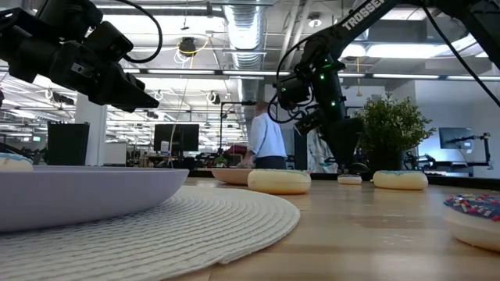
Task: Pick & Place donuts
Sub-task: Put the small top blue donut on the pink plate
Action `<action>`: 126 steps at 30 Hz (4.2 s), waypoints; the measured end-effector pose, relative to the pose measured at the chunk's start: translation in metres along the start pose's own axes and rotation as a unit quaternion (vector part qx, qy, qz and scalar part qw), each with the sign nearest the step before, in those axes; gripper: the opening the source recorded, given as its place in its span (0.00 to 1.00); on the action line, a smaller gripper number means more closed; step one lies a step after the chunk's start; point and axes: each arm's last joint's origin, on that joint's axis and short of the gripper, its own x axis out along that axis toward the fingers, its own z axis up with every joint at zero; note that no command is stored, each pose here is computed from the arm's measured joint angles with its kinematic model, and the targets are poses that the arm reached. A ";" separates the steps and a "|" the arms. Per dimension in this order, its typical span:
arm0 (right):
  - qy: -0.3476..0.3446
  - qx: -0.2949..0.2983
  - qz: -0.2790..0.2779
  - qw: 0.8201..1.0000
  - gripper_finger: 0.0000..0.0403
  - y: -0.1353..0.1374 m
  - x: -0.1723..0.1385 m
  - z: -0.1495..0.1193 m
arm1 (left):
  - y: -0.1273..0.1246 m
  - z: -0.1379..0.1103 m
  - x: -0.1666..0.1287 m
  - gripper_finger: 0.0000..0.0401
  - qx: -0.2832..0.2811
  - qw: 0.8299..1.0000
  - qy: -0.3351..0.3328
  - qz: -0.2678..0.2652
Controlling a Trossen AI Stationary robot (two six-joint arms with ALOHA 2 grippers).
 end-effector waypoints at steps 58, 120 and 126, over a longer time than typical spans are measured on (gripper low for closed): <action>-0.002 -0.104 -0.025 0.994 0.68 -0.008 0.033 -0.009 | 0.000 0.000 0.000 0.00 0.000 1.000 0.000 0.000; -0.336 0.168 0.005 0.927 0.46 0.005 -0.085 0.039 | 0.000 0.000 0.000 0.00 -0.004 1.000 0.000 0.000; -0.299 0.159 0.017 0.941 0.45 0.024 -0.066 0.071 | 0.000 0.000 0.000 0.00 -0.004 1.000 0.000 0.000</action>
